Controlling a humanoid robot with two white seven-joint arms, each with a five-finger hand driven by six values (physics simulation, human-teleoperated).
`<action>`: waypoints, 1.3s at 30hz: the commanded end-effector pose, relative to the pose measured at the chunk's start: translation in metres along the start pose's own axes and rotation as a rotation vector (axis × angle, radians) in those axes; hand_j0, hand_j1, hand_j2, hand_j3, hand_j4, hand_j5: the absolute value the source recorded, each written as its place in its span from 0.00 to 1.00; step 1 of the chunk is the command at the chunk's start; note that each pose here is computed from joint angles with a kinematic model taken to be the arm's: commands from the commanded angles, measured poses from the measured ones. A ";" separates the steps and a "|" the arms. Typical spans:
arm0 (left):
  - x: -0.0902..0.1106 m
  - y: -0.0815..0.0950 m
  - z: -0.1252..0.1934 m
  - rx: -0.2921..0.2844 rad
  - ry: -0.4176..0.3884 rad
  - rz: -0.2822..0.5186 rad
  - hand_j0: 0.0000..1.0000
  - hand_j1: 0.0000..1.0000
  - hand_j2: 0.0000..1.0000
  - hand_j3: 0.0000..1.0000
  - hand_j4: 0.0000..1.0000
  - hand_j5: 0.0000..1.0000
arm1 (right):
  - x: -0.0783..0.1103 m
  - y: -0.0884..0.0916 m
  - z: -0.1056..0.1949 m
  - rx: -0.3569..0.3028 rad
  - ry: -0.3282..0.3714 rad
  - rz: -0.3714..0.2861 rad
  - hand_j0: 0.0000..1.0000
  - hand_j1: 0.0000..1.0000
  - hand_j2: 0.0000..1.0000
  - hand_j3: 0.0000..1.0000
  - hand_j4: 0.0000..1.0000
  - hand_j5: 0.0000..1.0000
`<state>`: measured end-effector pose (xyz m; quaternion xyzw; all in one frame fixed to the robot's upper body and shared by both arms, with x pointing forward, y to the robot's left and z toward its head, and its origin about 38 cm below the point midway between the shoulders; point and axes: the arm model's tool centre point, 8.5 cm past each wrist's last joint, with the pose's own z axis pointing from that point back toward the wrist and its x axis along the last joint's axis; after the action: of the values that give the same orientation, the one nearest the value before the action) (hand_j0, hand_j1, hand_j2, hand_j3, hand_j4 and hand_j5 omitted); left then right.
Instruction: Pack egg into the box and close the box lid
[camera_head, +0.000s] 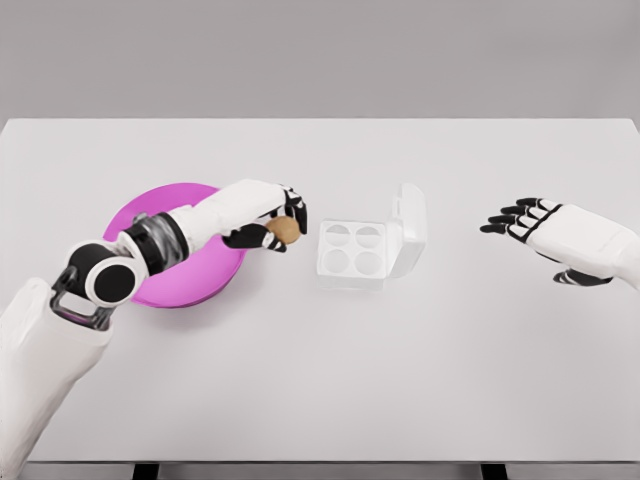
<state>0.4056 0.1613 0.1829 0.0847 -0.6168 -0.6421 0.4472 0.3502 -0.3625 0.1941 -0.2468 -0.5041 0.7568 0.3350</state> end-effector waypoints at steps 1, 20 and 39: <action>0.007 -0.003 -0.006 0.002 -0.016 0.006 0.37 0.37 0.37 0.37 0.37 0.37 | -0.001 0.001 0.001 0.001 0.004 -0.006 1.00 1.00 1.00 1.00 1.00 1.00; 0.037 -0.014 -0.035 -0.020 -0.097 0.026 0.37 0.37 0.37 0.37 0.37 0.37 | -0.003 0.001 0.002 0.008 0.007 -0.001 1.00 1.00 1.00 1.00 1.00 1.00; 0.042 -0.018 -0.044 -0.029 -0.107 0.032 0.61 0.61 0.61 0.61 0.61 0.61 | -0.004 0.005 0.002 0.018 0.008 -0.009 1.00 1.00 1.00 1.00 1.00 1.00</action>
<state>0.4013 0.0983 0.1762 0.0352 -0.6311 -0.6482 0.4247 0.3502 -0.3671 0.1904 -0.2453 -0.4960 0.7600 0.3409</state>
